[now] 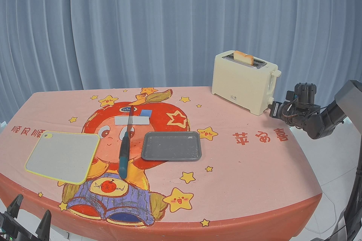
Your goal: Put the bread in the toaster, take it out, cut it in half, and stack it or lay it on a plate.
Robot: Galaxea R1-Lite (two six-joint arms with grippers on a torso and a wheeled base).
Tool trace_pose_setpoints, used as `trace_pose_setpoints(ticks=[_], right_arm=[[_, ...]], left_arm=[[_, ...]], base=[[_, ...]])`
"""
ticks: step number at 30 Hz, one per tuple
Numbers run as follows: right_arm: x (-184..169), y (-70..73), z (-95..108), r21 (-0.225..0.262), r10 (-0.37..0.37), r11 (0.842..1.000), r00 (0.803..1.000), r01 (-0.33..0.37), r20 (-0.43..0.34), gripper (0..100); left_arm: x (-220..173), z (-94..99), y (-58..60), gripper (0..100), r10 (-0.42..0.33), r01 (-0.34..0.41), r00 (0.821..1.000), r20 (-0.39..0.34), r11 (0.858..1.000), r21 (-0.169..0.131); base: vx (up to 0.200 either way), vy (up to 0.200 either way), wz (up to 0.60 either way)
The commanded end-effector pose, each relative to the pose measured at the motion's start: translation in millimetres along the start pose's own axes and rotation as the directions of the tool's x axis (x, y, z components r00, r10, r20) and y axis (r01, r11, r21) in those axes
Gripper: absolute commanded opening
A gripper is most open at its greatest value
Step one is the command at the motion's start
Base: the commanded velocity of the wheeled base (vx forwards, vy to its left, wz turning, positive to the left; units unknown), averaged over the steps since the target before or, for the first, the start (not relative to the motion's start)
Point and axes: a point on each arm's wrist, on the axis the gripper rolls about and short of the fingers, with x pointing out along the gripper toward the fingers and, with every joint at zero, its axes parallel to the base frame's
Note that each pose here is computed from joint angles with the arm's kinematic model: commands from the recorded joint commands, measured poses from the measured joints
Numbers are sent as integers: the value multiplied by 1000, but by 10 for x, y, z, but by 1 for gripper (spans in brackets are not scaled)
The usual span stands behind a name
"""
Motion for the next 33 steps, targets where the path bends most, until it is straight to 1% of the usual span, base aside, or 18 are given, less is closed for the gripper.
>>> trace_pose_setpoints(ticks=[1,2,3,4,5,7,8,15,18,33], right_arm=[[-132,68,105,-5,13,1000,1000,-13,26,0],[-132,68,105,-5,13,1000,1000,-13,26,0],[-192,115,136,-9,23,1000,999,-23,34,0],[-221,133,145,-11,26,1000,999,-26,36,0],[-247,143,151,-11,27,1000,999,-26,37,100],[-251,145,155,-13,29,1000,999,-28,38,100],[-312,172,207,-14,35,999,998,-34,54,100],[-477,221,329,-16,46,999,995,-44,92,100],[-562,285,356,-23,61,998,993,-59,101,100],[-904,478,493,-45,111,993,982,-105,154,100]], left_arm=[[13,-49,0,100,0,0,1000,-18,1000,0],[13,-49,0,100,0,0,1000,-18,1000,0],[13,-49,0,100,0,0,1000,-18,1000,0],[13,-49,0,100,0,0,1000,-18,1000,0],[13,-49,0,100,0,0,1000,-18,1000,0],[13,-49,0,100,0,0,1000,-18,1000,0],[13,-49,0,100,0,0,1000,-18,1000,0],[13,-49,0,100,0,0,1000,-18,1000,0],[13,-49,0,100,0,0,1000,-18,1000,0],[13,-49,0,100,0,0,1000,-18,1000,0]], base=[[0,0,0],[0,0,0],[0,0,0],[0,0,0],[0,0,0],[0,0,0],[0,0,0],[0,0,0],[0,0,0],[0,0,0]])
